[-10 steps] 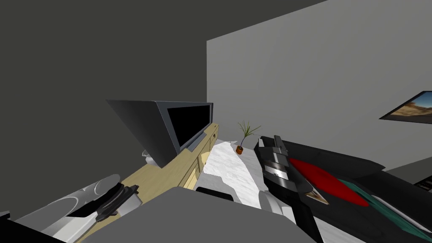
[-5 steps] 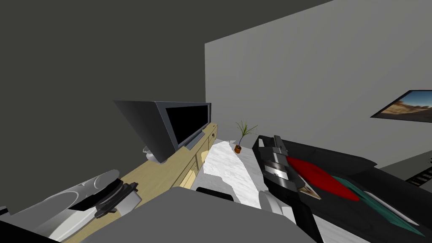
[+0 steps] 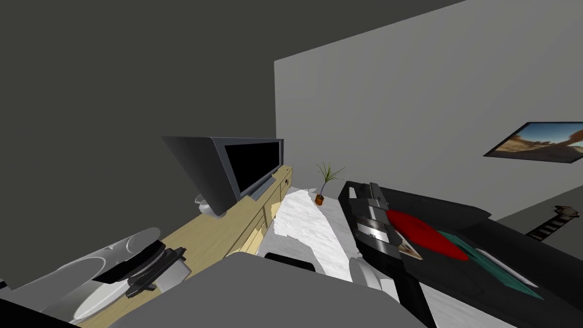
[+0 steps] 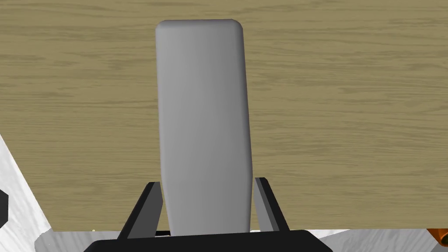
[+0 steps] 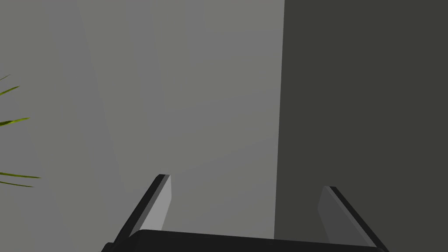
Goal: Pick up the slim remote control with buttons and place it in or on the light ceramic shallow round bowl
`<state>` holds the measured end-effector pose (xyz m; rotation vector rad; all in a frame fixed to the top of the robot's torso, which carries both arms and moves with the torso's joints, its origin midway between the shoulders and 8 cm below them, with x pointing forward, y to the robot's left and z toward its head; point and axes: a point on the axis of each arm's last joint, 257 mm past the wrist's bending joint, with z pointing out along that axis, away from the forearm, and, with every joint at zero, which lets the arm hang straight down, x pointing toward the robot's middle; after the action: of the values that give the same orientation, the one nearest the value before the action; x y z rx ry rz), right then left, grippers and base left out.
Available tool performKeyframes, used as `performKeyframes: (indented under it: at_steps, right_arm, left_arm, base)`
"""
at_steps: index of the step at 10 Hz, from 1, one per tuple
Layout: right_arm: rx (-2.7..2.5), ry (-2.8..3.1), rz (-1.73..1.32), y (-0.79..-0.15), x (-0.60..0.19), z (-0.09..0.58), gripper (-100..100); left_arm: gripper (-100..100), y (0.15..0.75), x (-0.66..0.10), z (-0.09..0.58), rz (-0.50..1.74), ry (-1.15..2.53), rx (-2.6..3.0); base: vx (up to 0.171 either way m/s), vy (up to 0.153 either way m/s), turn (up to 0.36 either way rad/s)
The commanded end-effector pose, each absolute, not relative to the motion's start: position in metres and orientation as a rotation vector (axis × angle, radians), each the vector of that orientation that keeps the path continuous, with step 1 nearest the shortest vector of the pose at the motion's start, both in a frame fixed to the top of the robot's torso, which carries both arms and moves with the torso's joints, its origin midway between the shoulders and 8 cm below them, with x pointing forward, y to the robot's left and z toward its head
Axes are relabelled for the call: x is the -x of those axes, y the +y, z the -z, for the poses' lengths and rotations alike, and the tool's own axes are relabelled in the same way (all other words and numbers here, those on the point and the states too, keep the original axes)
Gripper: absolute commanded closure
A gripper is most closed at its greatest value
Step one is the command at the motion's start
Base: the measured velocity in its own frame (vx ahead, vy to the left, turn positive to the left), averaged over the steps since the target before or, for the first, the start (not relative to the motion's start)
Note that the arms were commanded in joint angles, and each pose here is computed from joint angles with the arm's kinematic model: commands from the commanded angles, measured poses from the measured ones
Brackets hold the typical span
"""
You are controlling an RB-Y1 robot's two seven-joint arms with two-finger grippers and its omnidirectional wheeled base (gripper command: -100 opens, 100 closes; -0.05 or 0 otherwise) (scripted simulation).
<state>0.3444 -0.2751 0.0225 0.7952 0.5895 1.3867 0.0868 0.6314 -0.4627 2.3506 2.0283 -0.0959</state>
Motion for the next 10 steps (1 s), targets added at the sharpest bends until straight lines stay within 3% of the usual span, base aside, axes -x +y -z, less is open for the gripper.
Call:
performKeyframes:
  at_steps: [1, 6, 10]
  right_arm:
    - [-0.795, 0.590, -1.387, -0.275, -0.344, -0.023, 0]
    - [-0.795, 0.590, -1.387, -0.275, -0.344, -0.023, 0]
    - [-0.795, 0.590, -1.387, -0.275, -0.344, -0.023, 0]
  left_arm:
    - [100, 0.627, -0.085, 0.461, 0.130, 2.029, -2.336]
    - [100, 0.628, -0.081, 0.443, 0.200, 2.057, -2.286]
    - [100, 0.653, -0.078, 0.419, 0.158, 2.130, -2.239]
  base:
    - [-0.062, -0.008, -0.041]
    - [-0.059, 0.005, -0.073]
    - [-0.130, 0.103, -0.151]
